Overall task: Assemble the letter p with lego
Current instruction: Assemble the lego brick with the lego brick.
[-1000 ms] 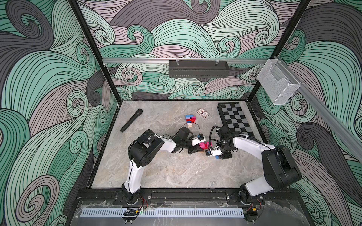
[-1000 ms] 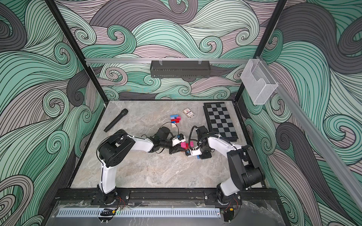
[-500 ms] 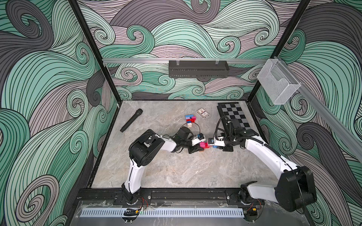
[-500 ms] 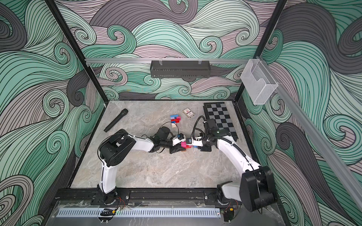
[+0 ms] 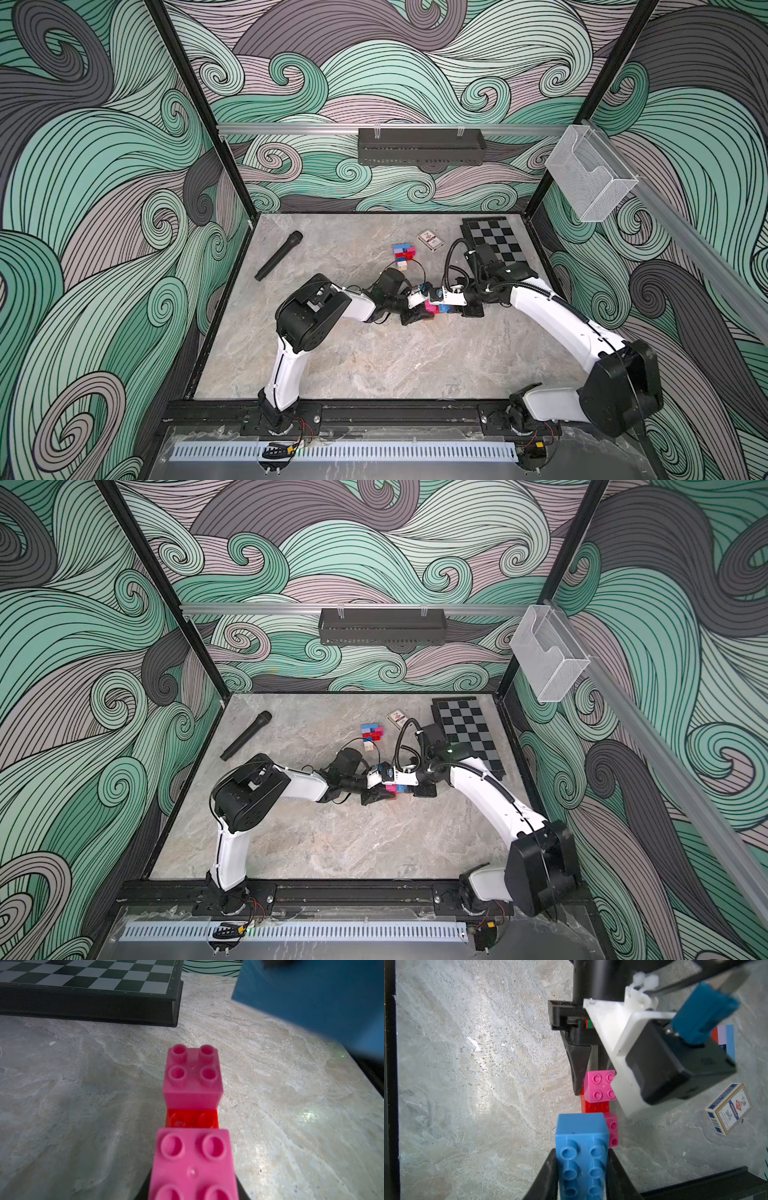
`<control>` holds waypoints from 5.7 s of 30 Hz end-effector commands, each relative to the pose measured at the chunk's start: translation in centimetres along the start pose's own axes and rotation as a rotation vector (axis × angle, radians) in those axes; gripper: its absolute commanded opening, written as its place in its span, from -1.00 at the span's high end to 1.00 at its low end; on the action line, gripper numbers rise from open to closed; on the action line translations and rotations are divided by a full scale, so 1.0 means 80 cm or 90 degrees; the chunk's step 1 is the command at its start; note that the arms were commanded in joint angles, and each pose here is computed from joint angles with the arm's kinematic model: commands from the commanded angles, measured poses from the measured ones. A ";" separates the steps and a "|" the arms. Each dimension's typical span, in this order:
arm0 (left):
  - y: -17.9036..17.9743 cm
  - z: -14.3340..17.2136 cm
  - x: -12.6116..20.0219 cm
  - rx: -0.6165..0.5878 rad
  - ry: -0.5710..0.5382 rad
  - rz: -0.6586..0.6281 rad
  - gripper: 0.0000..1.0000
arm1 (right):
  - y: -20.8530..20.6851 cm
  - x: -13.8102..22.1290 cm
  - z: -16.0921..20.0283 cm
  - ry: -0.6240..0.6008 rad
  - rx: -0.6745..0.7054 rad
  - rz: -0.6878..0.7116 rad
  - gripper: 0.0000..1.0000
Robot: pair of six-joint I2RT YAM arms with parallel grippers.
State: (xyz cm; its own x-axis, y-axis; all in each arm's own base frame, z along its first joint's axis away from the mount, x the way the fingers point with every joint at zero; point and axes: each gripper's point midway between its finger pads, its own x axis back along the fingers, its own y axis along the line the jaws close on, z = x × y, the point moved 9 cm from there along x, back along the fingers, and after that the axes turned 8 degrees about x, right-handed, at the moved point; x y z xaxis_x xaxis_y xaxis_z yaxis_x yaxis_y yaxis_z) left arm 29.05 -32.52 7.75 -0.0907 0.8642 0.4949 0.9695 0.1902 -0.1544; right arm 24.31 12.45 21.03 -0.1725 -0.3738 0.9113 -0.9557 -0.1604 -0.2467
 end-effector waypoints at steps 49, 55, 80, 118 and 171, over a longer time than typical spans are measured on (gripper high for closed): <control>-0.005 0.124 -0.011 0.162 0.228 -0.011 1.00 | -0.054 -0.031 -0.039 -0.056 -0.008 -0.030 0.46; -0.004 0.131 -0.012 0.165 0.220 -0.018 1.00 | -0.059 -0.009 -0.031 -0.092 -0.033 0.010 0.47; -0.001 0.136 -0.016 0.172 0.224 -0.023 1.00 | -0.071 -0.034 -0.020 -0.092 -0.037 -0.009 0.47; 0.001 0.139 -0.019 0.179 0.242 -0.013 1.00 | -0.062 -0.050 -0.008 -0.063 -0.008 -0.084 0.48; 0.001 0.139 -0.021 0.181 0.252 -0.010 1.00 | -0.048 -0.117 0.019 -0.033 -0.011 -0.204 0.48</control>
State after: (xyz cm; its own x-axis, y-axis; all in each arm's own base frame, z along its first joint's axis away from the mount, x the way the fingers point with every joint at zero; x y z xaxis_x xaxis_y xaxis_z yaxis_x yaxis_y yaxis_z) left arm 30.89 -33.00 7.06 -0.0852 0.8912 0.4455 0.9674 0.1811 -0.1771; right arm 31.31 14.66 17.75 -0.0142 -0.4151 0.9097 -0.9712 -0.2108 -0.1113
